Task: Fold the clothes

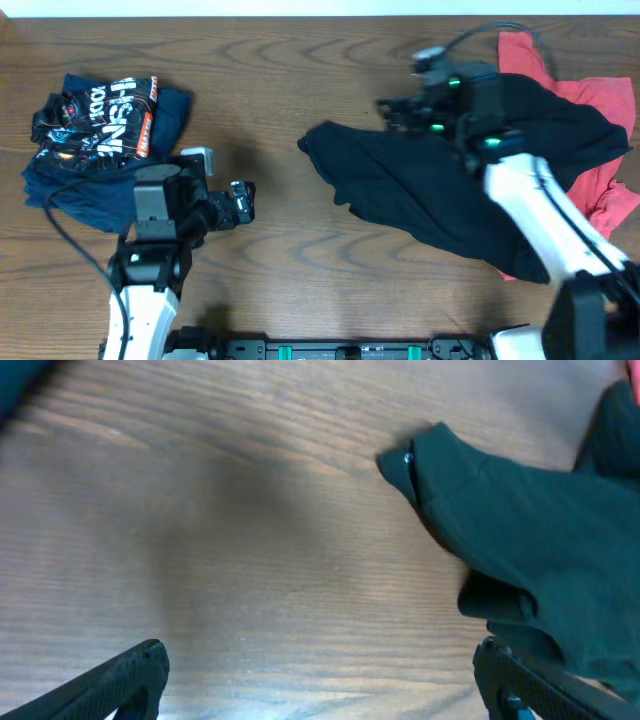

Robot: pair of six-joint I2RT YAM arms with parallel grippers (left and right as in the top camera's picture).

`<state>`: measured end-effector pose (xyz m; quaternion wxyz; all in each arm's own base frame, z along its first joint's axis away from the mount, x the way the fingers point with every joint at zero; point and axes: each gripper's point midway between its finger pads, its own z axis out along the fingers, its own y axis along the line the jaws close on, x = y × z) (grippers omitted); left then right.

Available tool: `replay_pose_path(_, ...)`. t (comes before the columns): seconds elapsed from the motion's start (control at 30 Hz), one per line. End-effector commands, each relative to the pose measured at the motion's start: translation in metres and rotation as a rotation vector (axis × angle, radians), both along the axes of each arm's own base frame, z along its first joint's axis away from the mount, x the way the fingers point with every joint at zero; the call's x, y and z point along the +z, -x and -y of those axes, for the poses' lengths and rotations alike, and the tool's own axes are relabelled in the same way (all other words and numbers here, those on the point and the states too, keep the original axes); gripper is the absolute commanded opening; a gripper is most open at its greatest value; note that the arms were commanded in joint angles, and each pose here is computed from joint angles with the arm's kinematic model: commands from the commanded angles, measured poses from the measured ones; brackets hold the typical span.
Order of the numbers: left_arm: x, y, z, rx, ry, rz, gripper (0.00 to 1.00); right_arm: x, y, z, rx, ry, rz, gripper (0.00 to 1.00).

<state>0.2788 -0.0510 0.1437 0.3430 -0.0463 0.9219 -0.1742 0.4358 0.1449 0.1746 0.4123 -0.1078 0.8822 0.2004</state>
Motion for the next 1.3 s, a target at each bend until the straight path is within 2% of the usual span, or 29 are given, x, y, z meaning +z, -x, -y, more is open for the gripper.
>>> replay_pose_path(0.0,0.003,-0.01,0.022,-0.082,0.037,0.007,0.98,0.009,0.009,0.074,-0.244,0.054,-0.061,0.99)
replay_pose_path(0.17,-0.009,-0.023,0.067,-0.218,0.081,0.007,0.98,-0.009,0.05,0.149,-0.434,0.111,-0.244,0.99)
replay_pose_path(0.4,-0.049,-0.03,0.131,-0.298,0.156,-0.086,0.98,-0.035,0.107,0.203,-0.59,0.144,-0.484,0.99)
replay_pose_path(0.6,-0.077,-0.032,0.185,-0.386,0.201,-0.09,0.98,-0.04,0.121,0.223,-0.656,0.132,-0.534,0.99)
replay_pose_path(0.7,-0.086,-0.032,0.206,-0.411,0.228,-0.084,0.91,-0.04,0.121,0.224,-0.657,0.132,-0.536,0.99)
replay_pose_path(0.73,-0.089,-0.032,0.213,-0.412,0.243,-0.085,0.82,-0.04,0.122,0.224,-0.658,0.132,-0.536,0.99)
replay_pose_path(0.77,-0.092,-0.032,0.216,-0.413,0.251,-0.085,0.69,-0.04,0.122,0.224,-0.658,0.132,-0.536,0.99)
replay_pose_path(0.87,-0.096,-0.034,0.221,-0.418,0.254,-0.074,0.19,-0.041,0.125,0.223,-0.657,0.134,-0.55,0.99)
replay_pose_path(0.9,-0.095,-0.037,0.218,-0.406,0.25,-0.068,0.07,-0.042,0.126,0.224,-0.661,0.141,-0.557,0.97)
replay_pose_path(0.97,-0.088,-0.045,0.21,-0.381,0.254,-0.047,0.06,-0.043,0.129,0.227,-0.671,0.156,-0.567,0.9)
replay_pose_path(1.0,-0.074,-0.058,0.198,-0.345,0.266,-0.008,0.06,-0.045,0.136,0.233,-0.7,0.19,-0.586,0.72)
replay_pose_path(1.03,-0.063,-0.067,0.187,-0.316,0.274,0.023,0.06,-0.046,0.139,0.237,-0.724,0.204,-0.597,0.59)
replay_pose_path(1.07,-0.053,-0.073,0.179,-0.293,0.28,0.05,0.06,-0.047,0.143,0.242,-0.756,0.219,-0.609,0.5)
replay_pose_path(1.23,-0.003,-0.106,0.112,-0.124,0.289,0.193,0.06,-0.058,0.154,0.251,-0.816,0.248,-0.646,0.24)
replay_pose_path(1.27,0.004,-0.111,0.089,-0.07,0.284,0.204,0.06,-0.066,0.155,0.25,-0.826,0.241,-0.658,0.03)
